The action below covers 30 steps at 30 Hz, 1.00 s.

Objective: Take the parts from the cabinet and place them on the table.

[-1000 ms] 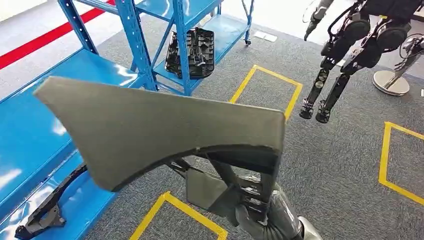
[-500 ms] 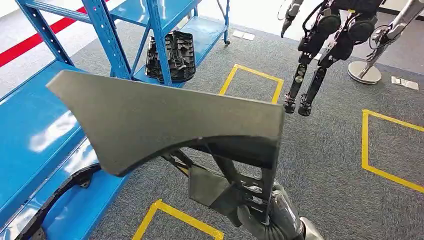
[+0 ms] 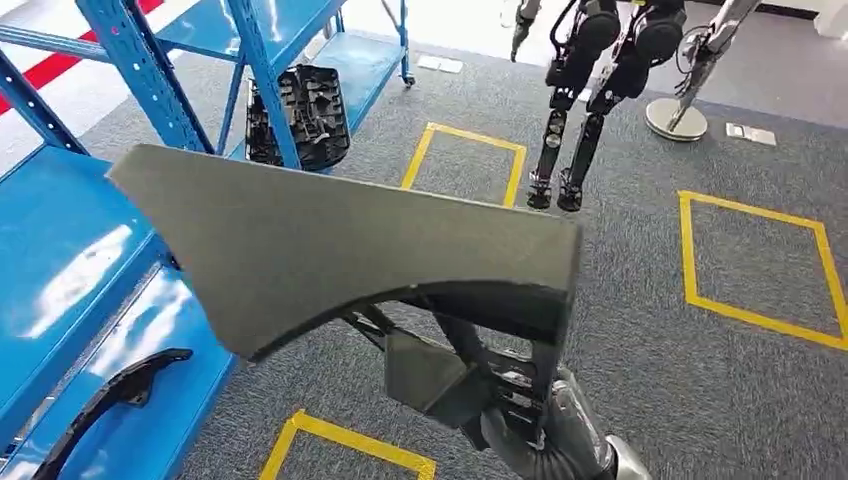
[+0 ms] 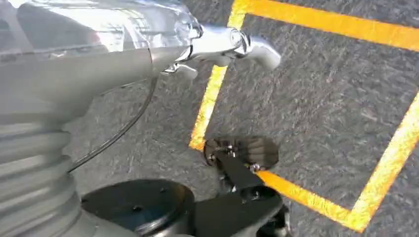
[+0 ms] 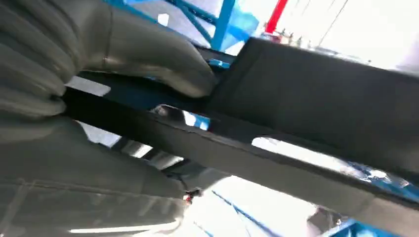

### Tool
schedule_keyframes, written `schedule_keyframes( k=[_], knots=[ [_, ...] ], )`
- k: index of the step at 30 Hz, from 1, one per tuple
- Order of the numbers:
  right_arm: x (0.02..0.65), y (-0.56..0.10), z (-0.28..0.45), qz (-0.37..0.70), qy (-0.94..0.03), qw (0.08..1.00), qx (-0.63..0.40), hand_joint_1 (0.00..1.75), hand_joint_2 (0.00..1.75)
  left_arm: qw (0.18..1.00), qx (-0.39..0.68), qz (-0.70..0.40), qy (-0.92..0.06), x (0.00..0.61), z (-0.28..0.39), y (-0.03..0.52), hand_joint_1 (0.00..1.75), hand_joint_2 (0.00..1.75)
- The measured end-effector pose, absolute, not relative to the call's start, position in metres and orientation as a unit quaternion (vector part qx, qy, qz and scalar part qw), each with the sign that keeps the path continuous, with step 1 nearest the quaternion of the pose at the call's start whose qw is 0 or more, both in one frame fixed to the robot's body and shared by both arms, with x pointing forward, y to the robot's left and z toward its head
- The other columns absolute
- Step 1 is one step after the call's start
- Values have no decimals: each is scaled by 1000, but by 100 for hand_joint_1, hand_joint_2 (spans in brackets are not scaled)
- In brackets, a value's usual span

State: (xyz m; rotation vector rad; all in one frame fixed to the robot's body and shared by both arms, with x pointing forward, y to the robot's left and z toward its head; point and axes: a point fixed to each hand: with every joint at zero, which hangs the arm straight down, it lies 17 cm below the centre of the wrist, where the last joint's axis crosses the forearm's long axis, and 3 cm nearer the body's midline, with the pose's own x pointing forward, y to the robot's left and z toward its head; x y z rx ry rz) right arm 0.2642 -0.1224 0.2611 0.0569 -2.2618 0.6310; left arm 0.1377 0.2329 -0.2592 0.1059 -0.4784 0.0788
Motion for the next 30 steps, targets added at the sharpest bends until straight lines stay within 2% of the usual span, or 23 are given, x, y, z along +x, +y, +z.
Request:
schedule_keyframes(
  k=[30],
  knots=[
    [272, -122, 261, 237, -890, 390, 8, 175, 175, 967, 64, 44, -243, 139, -260, 252, 0, 175]
  ],
)
